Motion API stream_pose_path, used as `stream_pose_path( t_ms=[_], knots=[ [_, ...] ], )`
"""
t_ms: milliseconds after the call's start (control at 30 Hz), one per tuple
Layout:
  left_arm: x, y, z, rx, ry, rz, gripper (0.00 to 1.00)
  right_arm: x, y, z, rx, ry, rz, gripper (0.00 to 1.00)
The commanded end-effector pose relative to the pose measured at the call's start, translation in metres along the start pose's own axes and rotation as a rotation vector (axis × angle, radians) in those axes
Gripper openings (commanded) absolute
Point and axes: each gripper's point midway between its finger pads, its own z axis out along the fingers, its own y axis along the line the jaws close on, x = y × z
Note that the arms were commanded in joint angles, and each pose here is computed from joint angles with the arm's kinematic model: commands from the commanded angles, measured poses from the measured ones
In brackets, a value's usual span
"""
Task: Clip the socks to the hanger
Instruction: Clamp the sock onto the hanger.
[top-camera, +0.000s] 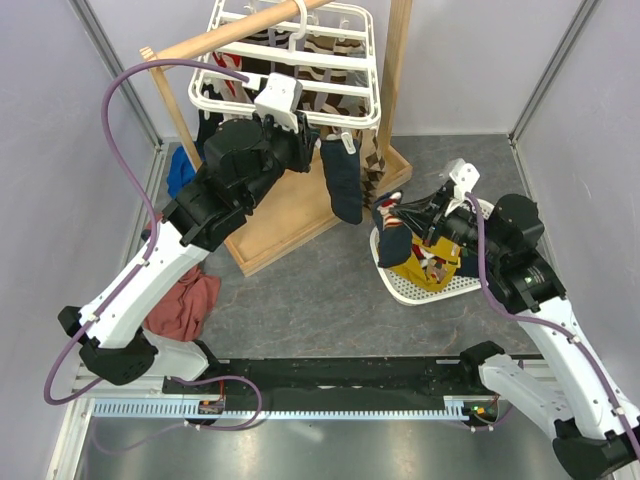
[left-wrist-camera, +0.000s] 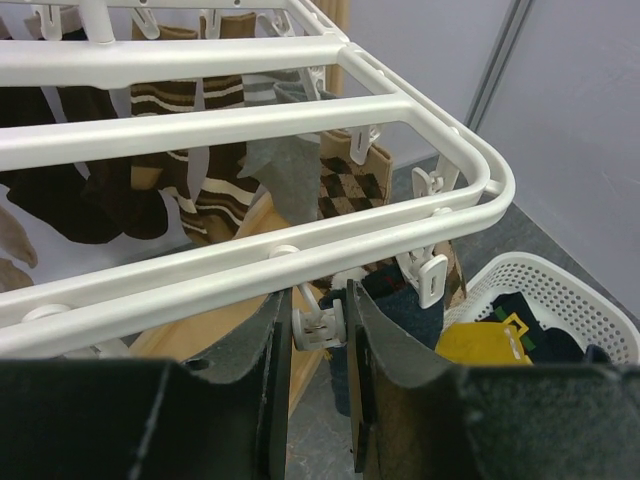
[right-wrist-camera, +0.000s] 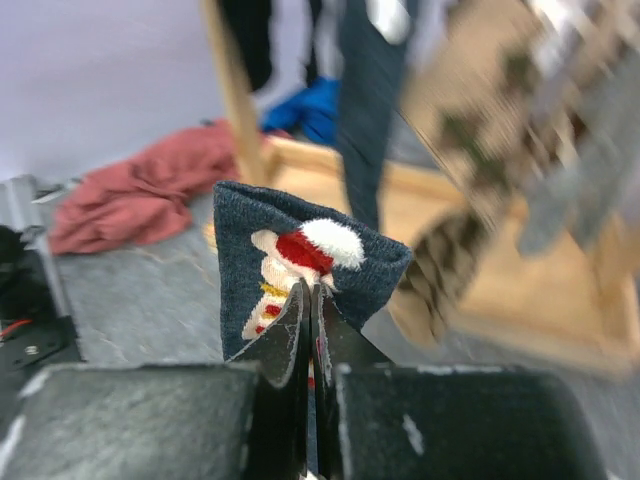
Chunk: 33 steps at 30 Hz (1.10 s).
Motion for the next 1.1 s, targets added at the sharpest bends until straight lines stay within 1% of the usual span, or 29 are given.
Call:
stream_pose_path(
  t_ms=[0,33,100,133,233,267,333,400,500,533,667,733,1067],
  knots=[
    [-0.001,-0.007,-0.002,0.028,0.019,-0.039,0.02,-0.059,0.038,0.014,-0.225,-0.155,-0.148,0.00],
    [-0.001,-0.007,-0.002,0.027,0.020,-0.042,0.02,-0.068,0.047,0.017,-0.260,-0.173,-0.170,0.00],
    [-0.002,-0.008,-0.002,0.032,0.022,-0.046,0.02,-0.068,0.050,0.032,-0.301,-0.165,-0.201,0.00],
    [-0.002,-0.008,-0.002,0.035,0.024,-0.047,0.02,-0.077,0.059,0.036,-0.332,-0.183,-0.226,0.00],
    [-0.004,-0.009,-0.003,0.039,0.021,-0.054,0.02,-0.079,0.068,0.057,-0.381,-0.182,-0.277,0.00],
    [-0.005,-0.010,-0.004,0.046,0.021,-0.056,0.02,-0.072,0.068,0.067,-0.393,-0.163,-0.275,0.00],
    [-0.003,-0.012,-0.004,0.053,0.026,-0.060,0.02,-0.082,0.071,0.077,-0.400,-0.201,-0.324,0.00],
    [-0.003,-0.013,-0.005,0.062,0.030,-0.063,0.02,-0.078,0.071,0.090,-0.399,-0.197,-0.332,0.00],
    [-0.001,-0.015,-0.006,0.070,0.037,-0.066,0.02,-0.078,0.062,0.104,-0.352,-0.236,-0.339,0.00],
    [0.000,-0.015,-0.006,0.073,0.038,-0.066,0.02,-0.082,0.054,0.110,-0.310,-0.259,-0.355,0.00],
    [0.002,-0.018,-0.006,0.086,0.044,-0.066,0.02,-0.083,0.035,0.123,-0.214,-0.274,-0.382,0.00],
    [0.000,-0.019,-0.007,0.094,0.042,-0.067,0.02,-0.082,0.030,0.128,-0.193,-0.281,-0.403,0.00],
    [-0.008,-0.022,-0.016,0.127,0.023,-0.073,0.02,-0.068,0.009,0.139,-0.109,-0.222,-0.468,0.00]
  ],
)
